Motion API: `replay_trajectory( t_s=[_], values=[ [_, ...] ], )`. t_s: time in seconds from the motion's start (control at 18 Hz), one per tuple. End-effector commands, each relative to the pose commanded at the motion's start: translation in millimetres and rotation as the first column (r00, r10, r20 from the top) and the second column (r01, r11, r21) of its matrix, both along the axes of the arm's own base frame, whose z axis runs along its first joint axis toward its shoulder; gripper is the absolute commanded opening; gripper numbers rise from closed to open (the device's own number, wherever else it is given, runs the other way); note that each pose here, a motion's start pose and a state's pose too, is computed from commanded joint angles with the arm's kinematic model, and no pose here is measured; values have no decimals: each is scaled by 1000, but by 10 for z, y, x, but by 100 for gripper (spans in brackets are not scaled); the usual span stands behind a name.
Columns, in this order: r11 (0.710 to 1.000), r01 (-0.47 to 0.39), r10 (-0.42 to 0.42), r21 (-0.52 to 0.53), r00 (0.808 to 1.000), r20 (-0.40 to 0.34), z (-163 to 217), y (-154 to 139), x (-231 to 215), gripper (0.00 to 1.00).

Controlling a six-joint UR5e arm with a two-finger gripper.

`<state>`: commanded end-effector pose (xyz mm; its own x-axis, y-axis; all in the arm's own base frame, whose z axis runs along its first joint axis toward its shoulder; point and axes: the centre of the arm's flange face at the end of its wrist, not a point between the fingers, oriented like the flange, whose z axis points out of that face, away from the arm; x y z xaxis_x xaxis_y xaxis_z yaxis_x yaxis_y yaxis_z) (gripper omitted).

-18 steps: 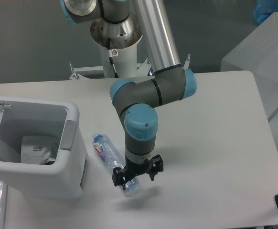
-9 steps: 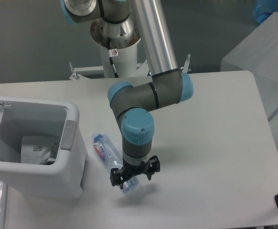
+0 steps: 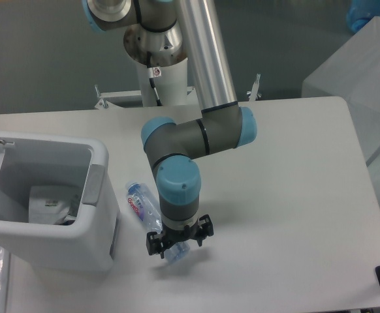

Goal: Place the trash in the trash can
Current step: 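Lower the gripper around the bottle's middle and close it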

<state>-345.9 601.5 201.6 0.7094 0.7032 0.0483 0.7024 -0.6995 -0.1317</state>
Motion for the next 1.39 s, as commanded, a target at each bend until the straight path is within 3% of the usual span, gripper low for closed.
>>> replay_trajectory(
  t_s=[0.61, 1.39],
  values=[
    [1000, -7, 6, -30, 1000, -8, -128, 23, 27, 100],
    [999, -3, 3, -33, 1000, -4, -156, 26, 40, 77]
  ],
)
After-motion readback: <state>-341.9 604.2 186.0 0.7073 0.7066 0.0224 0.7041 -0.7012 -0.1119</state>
